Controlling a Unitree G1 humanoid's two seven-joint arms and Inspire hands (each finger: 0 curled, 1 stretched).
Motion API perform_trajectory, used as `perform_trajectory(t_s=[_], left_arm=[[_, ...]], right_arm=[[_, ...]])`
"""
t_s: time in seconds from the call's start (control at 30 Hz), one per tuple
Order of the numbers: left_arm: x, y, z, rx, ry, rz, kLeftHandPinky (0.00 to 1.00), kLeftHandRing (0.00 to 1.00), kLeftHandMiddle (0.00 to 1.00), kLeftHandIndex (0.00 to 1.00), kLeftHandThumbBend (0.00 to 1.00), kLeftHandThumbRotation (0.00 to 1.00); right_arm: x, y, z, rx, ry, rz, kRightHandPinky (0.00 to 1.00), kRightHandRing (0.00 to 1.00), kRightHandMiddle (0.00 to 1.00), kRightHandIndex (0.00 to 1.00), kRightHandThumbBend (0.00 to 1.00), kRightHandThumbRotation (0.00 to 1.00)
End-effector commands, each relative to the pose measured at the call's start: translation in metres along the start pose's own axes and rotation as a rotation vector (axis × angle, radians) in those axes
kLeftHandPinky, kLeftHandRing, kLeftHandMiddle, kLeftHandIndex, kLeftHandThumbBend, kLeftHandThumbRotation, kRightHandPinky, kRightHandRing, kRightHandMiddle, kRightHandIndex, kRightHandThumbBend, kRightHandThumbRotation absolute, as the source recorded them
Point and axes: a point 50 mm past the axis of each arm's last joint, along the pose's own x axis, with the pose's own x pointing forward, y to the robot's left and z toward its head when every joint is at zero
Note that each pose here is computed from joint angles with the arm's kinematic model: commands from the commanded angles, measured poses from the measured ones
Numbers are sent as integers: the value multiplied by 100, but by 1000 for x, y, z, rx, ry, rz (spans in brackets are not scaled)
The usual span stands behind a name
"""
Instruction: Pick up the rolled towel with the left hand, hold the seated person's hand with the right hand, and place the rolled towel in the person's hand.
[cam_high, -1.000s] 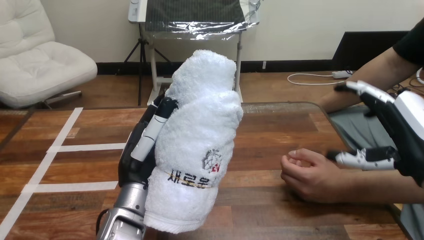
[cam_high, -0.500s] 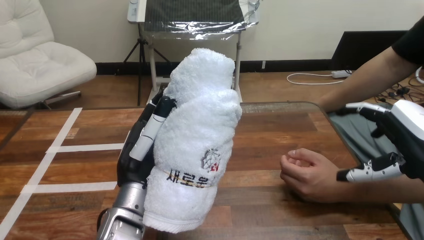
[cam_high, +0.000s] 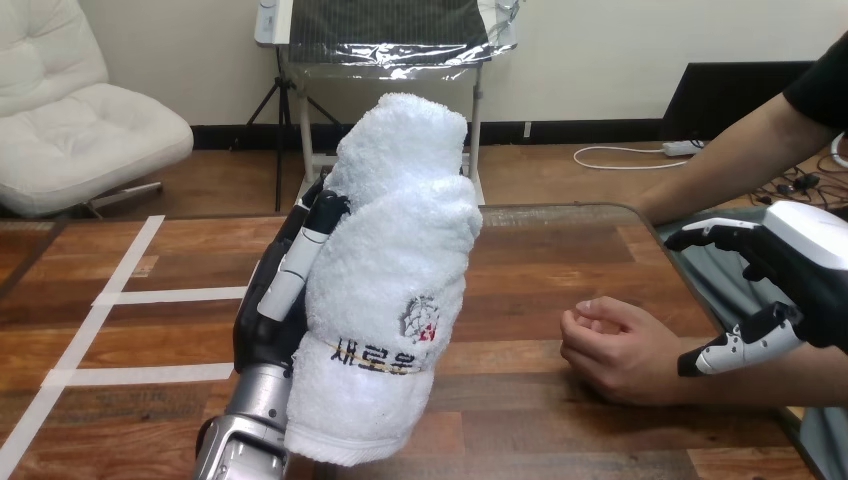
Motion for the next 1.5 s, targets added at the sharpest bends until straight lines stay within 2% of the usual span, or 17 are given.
perform_trajectory(t_s=[0.0,0.57,1.47], left_arm=[[15,-30,0,-89,-96,-98,23,33,42,51,71,0],[15,-30,2,-68,-103,-108,23,34,42,51,69,0],[15,-31,4,-70,-108,-102,23,33,41,51,70,0]], right_arm=[[-1,-25,19,-79,-28,-52,80,92,90,86,86,0],[4,-27,26,-198,89,27,83,94,92,88,83,0],[19,-21,23,-322,167,147,92,98,96,90,79,1]])
